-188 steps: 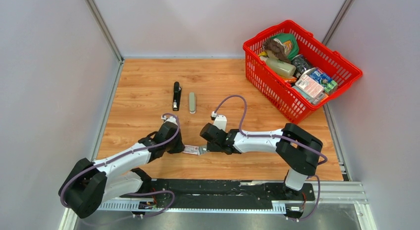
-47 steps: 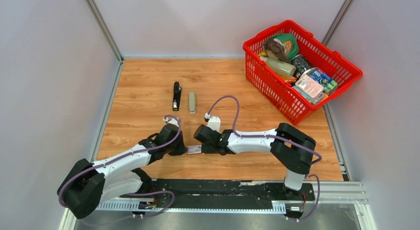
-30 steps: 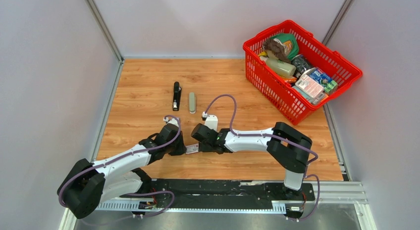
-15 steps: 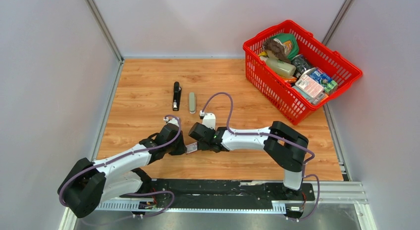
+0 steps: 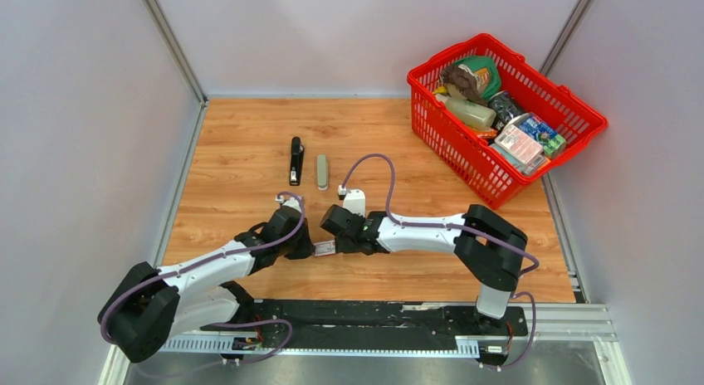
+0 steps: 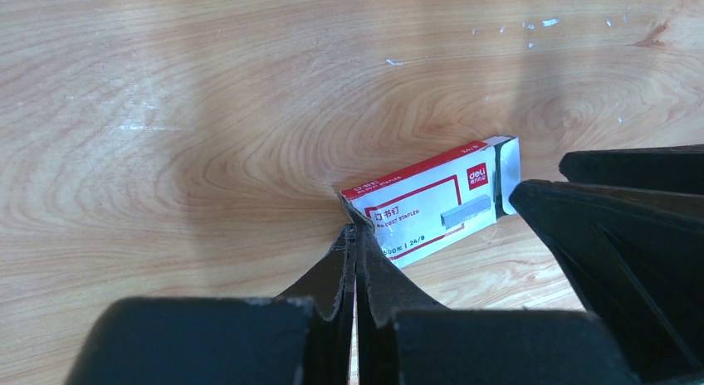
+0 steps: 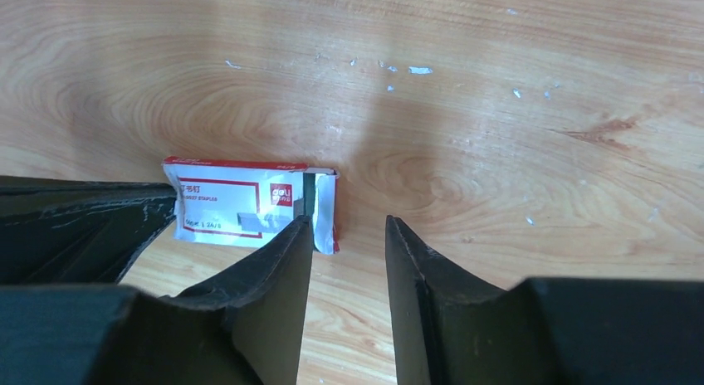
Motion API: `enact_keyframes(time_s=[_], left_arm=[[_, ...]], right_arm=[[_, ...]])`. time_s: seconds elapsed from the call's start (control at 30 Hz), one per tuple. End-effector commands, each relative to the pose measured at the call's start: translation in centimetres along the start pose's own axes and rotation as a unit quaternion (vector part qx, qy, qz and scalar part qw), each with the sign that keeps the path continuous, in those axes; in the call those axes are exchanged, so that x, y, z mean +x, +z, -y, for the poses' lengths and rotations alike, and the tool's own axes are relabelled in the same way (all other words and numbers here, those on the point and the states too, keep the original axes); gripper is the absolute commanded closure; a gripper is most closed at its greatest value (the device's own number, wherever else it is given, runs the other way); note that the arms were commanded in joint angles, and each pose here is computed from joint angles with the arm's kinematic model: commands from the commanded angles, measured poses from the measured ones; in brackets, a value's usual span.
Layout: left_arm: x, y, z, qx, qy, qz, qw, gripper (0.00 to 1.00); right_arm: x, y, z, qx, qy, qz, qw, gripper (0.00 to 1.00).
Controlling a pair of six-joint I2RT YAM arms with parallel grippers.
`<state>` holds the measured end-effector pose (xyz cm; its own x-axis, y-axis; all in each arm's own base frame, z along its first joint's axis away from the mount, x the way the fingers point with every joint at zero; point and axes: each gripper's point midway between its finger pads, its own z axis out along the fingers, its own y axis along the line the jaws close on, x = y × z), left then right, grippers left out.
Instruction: Unload the staples from the stapler
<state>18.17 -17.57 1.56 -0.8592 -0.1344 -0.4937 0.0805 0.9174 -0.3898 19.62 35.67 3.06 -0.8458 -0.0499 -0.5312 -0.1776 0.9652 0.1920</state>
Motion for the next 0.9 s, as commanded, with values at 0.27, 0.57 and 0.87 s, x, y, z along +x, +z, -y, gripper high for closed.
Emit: enact_keyframes(time_s=[0.27, 0.57, 0.87], left_arm=[[3.0, 0.0, -2.0, -0.03, 0.009, -0.049, 0.998, 1.0], [2.8, 0.2, -1.6, -0.024, 0.011, -0.049, 0.998, 1.0], [2.6, 0.5, -1.1, -0.021, 0.018, -0.051, 0.998, 1.0]], right_arm=[[-1.7, -1.4, 0.2, -0.016, 0.017, 0.02, 1.0, 0.7], [-1.1, 0.0, 0.5, -0.015, 0.015, 0.012, 1.0, 0.93], [-0.5, 0.9, -1.2, -0.044, 0.015, -0.007, 0.999, 0.94]])
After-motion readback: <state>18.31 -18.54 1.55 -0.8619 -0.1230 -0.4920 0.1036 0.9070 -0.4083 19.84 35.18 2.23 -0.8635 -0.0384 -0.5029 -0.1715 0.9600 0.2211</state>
